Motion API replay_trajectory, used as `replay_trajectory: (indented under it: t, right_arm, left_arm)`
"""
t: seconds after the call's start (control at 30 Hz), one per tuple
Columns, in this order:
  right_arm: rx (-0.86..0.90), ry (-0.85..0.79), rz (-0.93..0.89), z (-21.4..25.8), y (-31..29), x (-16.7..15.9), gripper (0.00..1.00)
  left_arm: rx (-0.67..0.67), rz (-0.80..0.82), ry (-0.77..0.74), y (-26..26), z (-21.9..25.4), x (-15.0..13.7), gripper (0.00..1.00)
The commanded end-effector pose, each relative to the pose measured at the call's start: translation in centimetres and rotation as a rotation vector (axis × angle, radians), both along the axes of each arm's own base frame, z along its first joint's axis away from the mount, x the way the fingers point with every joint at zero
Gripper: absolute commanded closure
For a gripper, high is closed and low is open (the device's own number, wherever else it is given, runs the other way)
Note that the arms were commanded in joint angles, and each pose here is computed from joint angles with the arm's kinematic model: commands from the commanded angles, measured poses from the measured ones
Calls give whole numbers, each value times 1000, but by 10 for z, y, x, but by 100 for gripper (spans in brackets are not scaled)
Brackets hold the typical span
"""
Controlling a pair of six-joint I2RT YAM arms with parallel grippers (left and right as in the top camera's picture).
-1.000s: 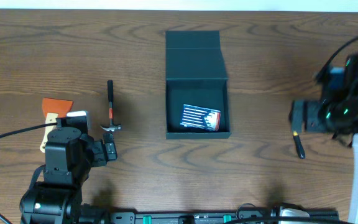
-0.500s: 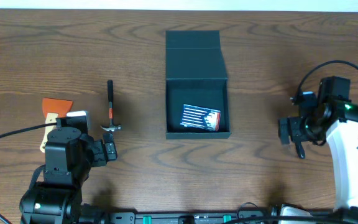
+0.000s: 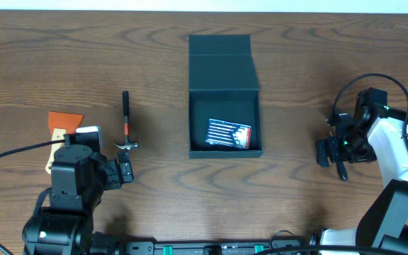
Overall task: Pack container
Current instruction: 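Move the right gripper to the yellow-handled screwdriver, then grasp the yellow-black screwdriver handle with the right gripper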
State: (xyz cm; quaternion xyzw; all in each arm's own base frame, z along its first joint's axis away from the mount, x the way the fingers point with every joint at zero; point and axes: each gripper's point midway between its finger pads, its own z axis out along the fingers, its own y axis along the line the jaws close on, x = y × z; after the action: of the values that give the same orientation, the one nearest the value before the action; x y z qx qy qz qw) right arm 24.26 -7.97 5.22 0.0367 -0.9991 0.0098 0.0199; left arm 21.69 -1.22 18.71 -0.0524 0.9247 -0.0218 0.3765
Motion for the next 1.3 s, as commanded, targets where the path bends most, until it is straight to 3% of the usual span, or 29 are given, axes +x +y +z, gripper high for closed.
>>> replay_trajectory:
  t: [0.0,1.07,1.27]
  right_arm:
    - [0,2,-19,-4,-4,-2,4]
    - [-16,-96,-26,-52,-14,-4,9]
    - [-21,-102,-75,-52,-26,-7,16]
  left_arm:
    - [-2,22,-17,3,7,1,1]
    - [-2,22,-16,3,7,1,1]
    - [-2,22,-16,3,7,1,2]
